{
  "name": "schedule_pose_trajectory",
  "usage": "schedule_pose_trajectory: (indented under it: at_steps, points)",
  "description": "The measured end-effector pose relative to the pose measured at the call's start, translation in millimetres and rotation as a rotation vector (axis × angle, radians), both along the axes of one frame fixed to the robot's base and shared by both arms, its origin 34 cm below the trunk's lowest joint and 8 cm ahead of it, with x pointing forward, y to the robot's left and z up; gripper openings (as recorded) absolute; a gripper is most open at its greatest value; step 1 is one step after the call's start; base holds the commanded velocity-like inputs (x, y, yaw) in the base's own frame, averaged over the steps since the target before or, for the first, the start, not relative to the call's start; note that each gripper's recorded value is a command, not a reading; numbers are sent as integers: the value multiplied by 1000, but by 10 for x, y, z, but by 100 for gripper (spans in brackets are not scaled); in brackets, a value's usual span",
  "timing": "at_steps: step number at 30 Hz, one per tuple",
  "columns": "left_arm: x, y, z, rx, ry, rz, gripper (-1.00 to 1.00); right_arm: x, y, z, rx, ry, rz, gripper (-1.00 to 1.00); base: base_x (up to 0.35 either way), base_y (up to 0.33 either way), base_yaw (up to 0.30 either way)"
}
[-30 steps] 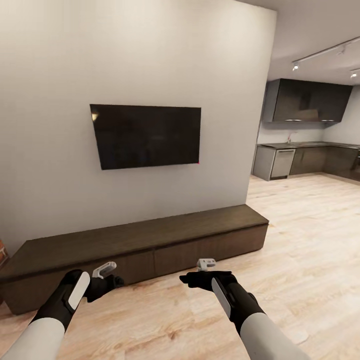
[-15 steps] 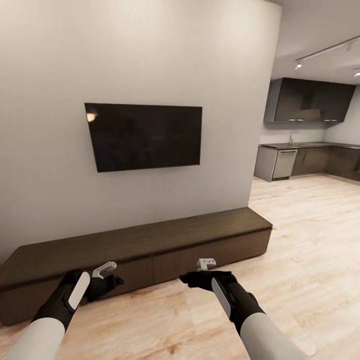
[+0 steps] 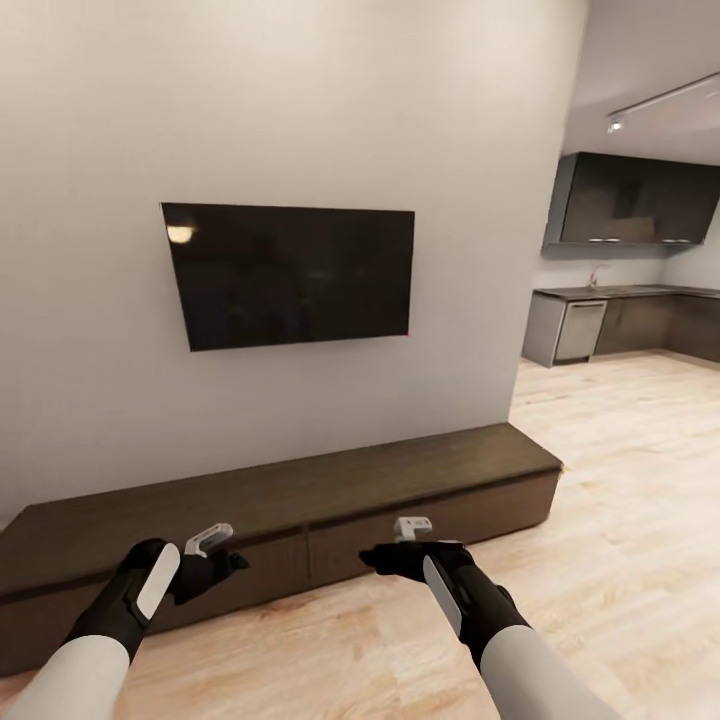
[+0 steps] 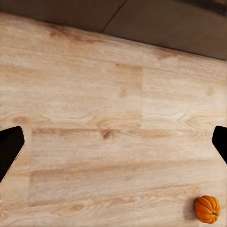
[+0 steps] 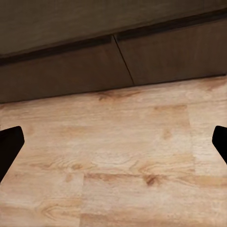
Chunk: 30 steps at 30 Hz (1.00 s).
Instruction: Place each of the two pumpkins and all three candles from the living room inside a cabinet in the living room (use any cabinet), then make sure every cabinet is closed, and position the cauldron so it is next to a table in the living room.
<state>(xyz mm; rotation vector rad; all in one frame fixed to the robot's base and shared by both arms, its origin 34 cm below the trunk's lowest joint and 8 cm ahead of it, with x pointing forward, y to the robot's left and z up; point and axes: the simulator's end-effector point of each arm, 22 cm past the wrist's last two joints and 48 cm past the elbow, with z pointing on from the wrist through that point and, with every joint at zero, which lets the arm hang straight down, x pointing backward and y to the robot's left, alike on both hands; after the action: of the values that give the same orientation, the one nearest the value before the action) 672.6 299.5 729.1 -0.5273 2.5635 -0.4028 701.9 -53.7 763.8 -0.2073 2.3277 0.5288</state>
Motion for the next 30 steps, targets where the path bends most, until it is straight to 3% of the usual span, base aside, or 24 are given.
schedule_pose_trajectory:
  at_steps: [13, 30]
  points:
    - [1, -4, -3, -1, 0, 0, 100, 3, -4, -4, -1, 1, -2, 100, 58, 6, 252]
    - [0, -9, -2, -2, 0, 0, 100, 3, 0, 6, 2, -1, -1, 100, 208, 41, 14]
